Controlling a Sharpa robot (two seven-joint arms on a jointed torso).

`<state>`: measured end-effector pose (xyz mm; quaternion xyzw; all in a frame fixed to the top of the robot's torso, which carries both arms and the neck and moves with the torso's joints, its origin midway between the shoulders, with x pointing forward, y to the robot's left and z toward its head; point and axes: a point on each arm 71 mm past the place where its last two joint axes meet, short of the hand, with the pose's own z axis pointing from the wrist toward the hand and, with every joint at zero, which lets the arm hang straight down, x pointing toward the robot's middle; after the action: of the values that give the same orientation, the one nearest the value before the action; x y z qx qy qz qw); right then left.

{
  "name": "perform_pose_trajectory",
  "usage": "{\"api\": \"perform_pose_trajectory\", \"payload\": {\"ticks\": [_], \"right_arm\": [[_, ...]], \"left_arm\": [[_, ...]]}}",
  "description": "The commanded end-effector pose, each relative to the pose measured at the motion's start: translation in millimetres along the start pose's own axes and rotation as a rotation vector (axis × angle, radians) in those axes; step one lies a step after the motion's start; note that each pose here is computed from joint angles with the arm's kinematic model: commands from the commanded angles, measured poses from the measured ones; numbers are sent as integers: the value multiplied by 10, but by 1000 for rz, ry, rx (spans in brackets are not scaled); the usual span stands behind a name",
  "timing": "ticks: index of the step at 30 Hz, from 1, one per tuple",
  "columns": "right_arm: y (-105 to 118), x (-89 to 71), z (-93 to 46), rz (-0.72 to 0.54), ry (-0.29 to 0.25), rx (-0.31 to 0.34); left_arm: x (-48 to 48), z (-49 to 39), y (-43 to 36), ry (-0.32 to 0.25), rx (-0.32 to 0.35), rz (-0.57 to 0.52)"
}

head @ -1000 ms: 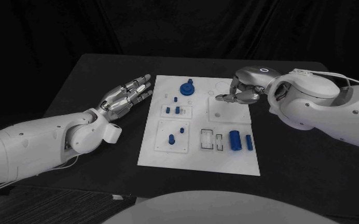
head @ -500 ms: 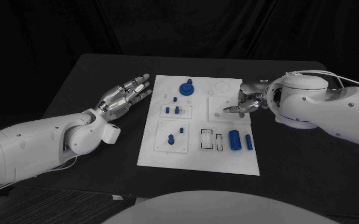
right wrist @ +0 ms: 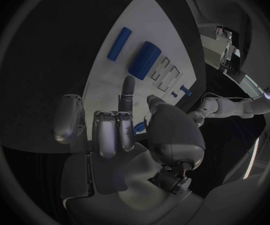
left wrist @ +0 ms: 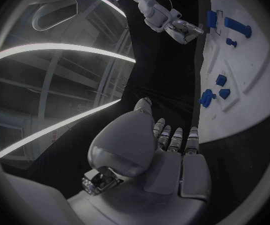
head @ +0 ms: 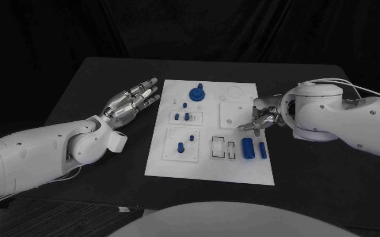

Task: Assemble the parts on the task board

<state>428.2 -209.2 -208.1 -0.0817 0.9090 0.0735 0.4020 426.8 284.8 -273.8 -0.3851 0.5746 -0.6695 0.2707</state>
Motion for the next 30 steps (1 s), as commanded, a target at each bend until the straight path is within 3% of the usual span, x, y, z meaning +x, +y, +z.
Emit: {"api": "perform_pose_trajectory", "payload": {"ticks": [1, 17, 30], "right_arm": [[-13, 99, -4, -16, 67, 24], [-31, 205, 7, -25, 82, 29], [24, 272, 76, 14, 50, 17]], "left_arm": [[9, 3, -11, 3, 19, -4], [19, 18, 5, 8, 9, -7], [20, 21, 19, 12, -1, -10]]}}
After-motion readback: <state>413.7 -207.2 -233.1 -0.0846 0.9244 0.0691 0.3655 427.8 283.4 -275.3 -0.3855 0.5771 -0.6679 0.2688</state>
